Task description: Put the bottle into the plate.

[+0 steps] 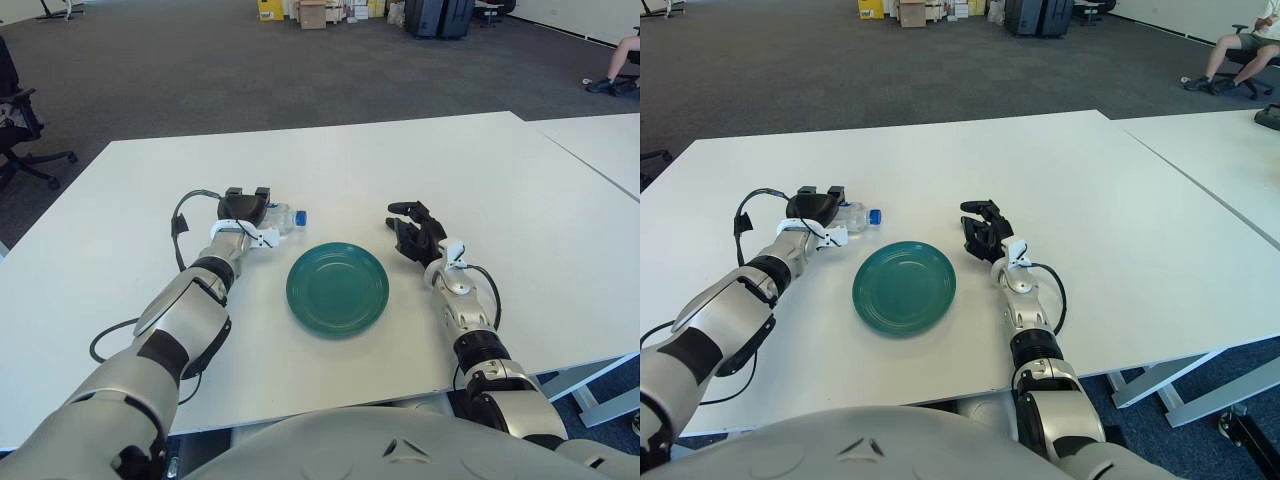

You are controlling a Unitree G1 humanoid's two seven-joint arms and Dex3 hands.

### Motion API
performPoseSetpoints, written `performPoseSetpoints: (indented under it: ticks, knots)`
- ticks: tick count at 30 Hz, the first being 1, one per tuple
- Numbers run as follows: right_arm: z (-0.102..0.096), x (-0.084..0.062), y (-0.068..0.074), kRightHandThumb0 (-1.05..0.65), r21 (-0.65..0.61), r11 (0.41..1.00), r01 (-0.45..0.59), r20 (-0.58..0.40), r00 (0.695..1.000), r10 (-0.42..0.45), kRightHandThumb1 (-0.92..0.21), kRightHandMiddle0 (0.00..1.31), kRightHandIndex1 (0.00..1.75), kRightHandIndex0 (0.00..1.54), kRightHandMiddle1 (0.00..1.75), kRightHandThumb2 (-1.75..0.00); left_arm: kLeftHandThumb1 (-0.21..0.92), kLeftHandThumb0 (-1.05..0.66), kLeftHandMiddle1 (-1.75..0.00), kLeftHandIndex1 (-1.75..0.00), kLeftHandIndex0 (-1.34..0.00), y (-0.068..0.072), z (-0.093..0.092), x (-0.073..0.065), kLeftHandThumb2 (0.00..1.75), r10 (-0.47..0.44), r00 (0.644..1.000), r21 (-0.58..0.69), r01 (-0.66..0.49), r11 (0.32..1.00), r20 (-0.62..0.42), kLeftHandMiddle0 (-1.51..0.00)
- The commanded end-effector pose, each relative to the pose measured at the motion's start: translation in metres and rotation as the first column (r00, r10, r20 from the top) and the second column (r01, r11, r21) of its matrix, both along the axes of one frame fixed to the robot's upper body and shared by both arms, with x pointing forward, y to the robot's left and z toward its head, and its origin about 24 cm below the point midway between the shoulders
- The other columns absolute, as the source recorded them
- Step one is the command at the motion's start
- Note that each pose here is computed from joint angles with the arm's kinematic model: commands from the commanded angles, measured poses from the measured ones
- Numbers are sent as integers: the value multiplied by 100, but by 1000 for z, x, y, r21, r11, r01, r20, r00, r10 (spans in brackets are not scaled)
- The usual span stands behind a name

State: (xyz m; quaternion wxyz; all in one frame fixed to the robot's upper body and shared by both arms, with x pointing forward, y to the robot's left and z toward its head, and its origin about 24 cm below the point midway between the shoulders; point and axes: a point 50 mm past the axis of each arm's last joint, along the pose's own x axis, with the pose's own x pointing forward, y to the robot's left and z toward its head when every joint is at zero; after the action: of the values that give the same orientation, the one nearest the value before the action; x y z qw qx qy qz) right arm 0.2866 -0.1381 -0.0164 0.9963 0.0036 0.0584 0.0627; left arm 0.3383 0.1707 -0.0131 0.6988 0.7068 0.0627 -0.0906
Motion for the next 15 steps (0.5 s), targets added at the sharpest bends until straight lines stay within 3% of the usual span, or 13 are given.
performPoseSetpoints:
  ticks: [1,5,15]
  knots:
    - [-2,-1,-2,-44,0,1000,-3,-8,1000,3,-69,28,47,41,119,-87,19,-1,-168,-175,-59,4,-15,-12,145,16,997,-6,-16,1000,-70,-63]
    - [-2,0,-2,-44,-9,1000,-1,-21,1000,1,-68,28,48,40,119,-87,23,0,-171,-175,-56,5,-15,-12,141,11,998,-11,-12,1000,-66,-57]
    - [-2,1,-2,-45,-13,1000,3,-26,1000,-3,-68,26,50,40,117,-86,20,0,-172,-175,-58,11,-7,-7,145,16,999,-24,-17,1000,-29,-59]
